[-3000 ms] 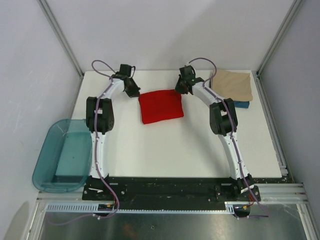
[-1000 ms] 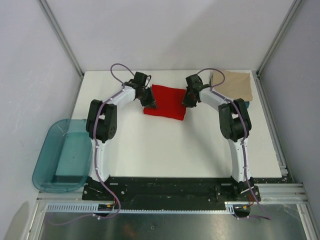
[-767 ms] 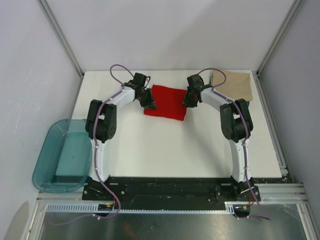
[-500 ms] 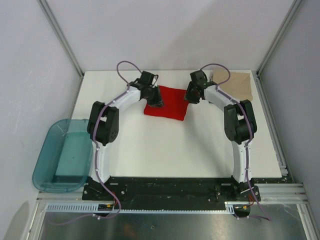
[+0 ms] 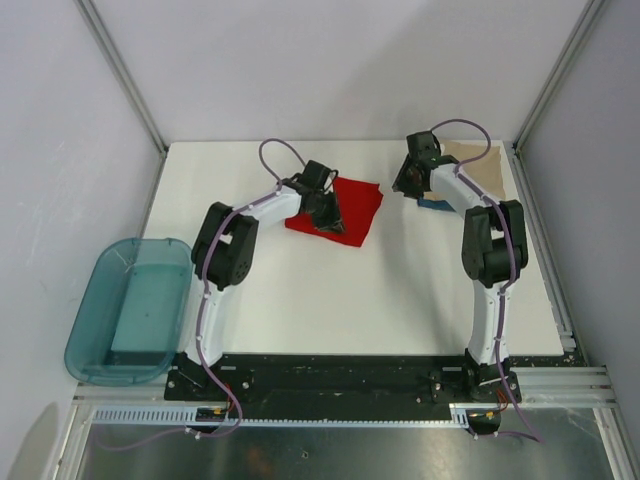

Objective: Fold and stack the t-shirts
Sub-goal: Put the neatly folded tshirt into the corner of the board with both arms

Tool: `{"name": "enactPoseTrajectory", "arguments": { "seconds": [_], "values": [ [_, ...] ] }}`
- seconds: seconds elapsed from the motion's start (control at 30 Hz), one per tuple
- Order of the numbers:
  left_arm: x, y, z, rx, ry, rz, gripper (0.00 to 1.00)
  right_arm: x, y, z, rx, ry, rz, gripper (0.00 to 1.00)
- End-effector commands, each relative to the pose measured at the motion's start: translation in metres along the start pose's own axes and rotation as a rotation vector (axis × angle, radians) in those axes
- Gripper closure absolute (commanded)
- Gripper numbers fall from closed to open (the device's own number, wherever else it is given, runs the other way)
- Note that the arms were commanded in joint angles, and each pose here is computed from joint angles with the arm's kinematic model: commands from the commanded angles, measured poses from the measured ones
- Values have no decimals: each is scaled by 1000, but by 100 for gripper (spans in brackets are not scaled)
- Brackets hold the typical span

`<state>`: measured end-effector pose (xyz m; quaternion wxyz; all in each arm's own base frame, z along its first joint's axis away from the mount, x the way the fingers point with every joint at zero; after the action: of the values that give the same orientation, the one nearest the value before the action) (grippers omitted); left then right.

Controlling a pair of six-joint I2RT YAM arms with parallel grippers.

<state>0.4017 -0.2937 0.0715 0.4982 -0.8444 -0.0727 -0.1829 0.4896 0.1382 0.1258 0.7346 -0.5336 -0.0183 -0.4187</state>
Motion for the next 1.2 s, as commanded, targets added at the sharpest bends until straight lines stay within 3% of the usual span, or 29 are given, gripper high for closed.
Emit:
{"name": "enactPoseTrajectory", "arguments": {
  "seconds": [0.0, 0.47, 1.17],
  "values": [
    [-1, 0, 13, 59, -48, -19, 73, 18, -10, -8, -46, -18, -70, 62],
    [3, -33, 88, 185, -207, -61, 73, 26, -4, -47, -231, -78, -133, 62],
    [-79, -64, 108, 280, -240, 38, 75, 23, 27, -65, -275, -140, -132, 65]
  ]
}}
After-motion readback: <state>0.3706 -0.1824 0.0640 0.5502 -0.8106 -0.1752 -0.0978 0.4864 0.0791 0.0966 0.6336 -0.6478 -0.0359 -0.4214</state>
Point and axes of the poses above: each gripper's point midway between its finger pads, its own y axis out along the fingers, its own z axis along the line the jaws close on, x = y × z, the point moved 5 cm from there along -y, back along the fingers, and after that the axes turned 11 degrees about y, right-handed, at the moved point
